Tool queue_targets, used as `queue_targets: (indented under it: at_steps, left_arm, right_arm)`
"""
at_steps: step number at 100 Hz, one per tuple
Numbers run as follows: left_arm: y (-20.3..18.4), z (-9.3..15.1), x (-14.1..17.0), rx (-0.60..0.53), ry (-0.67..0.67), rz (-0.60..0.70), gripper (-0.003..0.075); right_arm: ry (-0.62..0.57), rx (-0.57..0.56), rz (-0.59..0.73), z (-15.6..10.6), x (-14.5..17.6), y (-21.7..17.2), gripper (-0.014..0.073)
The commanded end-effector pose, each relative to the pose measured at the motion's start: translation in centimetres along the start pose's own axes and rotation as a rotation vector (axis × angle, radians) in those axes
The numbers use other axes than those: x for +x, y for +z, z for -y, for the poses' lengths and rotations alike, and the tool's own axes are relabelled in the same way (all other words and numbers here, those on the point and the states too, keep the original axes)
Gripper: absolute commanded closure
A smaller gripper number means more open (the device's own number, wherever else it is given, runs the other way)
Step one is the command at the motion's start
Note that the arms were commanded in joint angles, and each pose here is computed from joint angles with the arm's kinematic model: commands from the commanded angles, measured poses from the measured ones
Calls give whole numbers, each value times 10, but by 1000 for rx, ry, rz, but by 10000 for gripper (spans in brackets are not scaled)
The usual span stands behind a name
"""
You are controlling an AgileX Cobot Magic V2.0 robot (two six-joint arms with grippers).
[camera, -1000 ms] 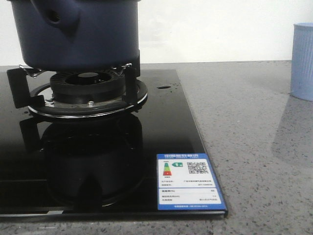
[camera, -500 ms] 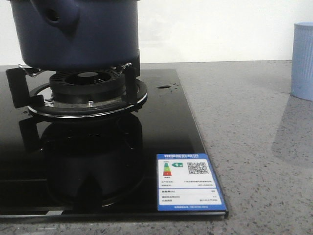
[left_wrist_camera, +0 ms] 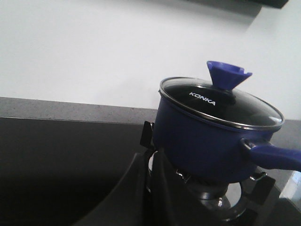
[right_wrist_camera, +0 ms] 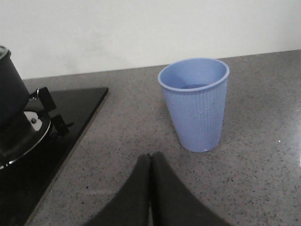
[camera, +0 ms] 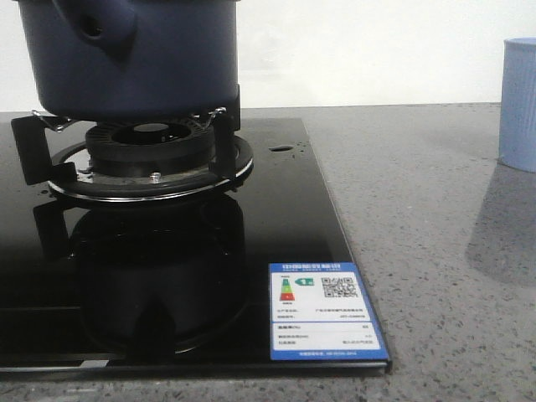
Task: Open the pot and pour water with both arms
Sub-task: 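Grasp the blue lid knob with the left gripper and lift the lid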
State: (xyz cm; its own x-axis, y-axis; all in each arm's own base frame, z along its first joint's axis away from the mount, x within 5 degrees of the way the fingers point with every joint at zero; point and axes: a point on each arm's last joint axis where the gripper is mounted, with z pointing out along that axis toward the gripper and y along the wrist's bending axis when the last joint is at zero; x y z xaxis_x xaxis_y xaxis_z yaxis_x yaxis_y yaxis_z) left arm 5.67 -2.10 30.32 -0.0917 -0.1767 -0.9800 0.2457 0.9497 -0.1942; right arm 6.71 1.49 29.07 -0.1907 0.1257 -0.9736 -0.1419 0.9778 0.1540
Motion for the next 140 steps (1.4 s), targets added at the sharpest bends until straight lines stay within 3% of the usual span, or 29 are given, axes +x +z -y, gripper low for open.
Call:
queue_targets:
  at_steps: [1, 33, 41, 50, 65, 72, 105, 124, 140]
  left_arm:
    - [7, 3, -24, 6, 21, 15, 736]
    - [29, 5, -50, 9, 37, -29, 734]
    - [35, 7, -52, 30, 31, -38, 698]
    - [42, 9, -53, 69, 35, -42, 600]
    - [54, 13, -55, 131, 13, -35, 405]
    - [59, 14, -54, 155, 7, -38, 333]
    - [87, 18, -51, 264, 30, -60, 306]
    - [107, 23, -64, 329, 81, -70, 296]
    - [132, 24, -70, 380, 83, -113, 183]
  right_arm:
    - [-53, 9, 30, -2, -27, 6, 656]
    - [-61, 9, -17, -1, -38, 21, 655]
    - [-61, 10, -22, -1, -37, 23, 638]
    - [-61, 10, -22, -1, -37, 23, 534]
    - [-61, 10, -20, -1, -37, 23, 216]
    - [-59, 9, -22, -1, -37, 23, 135]
    - [-39, 0, -26, -2, -37, 23, 134]
    - [-35, -2, -26, -2, -37, 23, 134]
    - [-35, -2, -26, -2, -37, 23, 134]
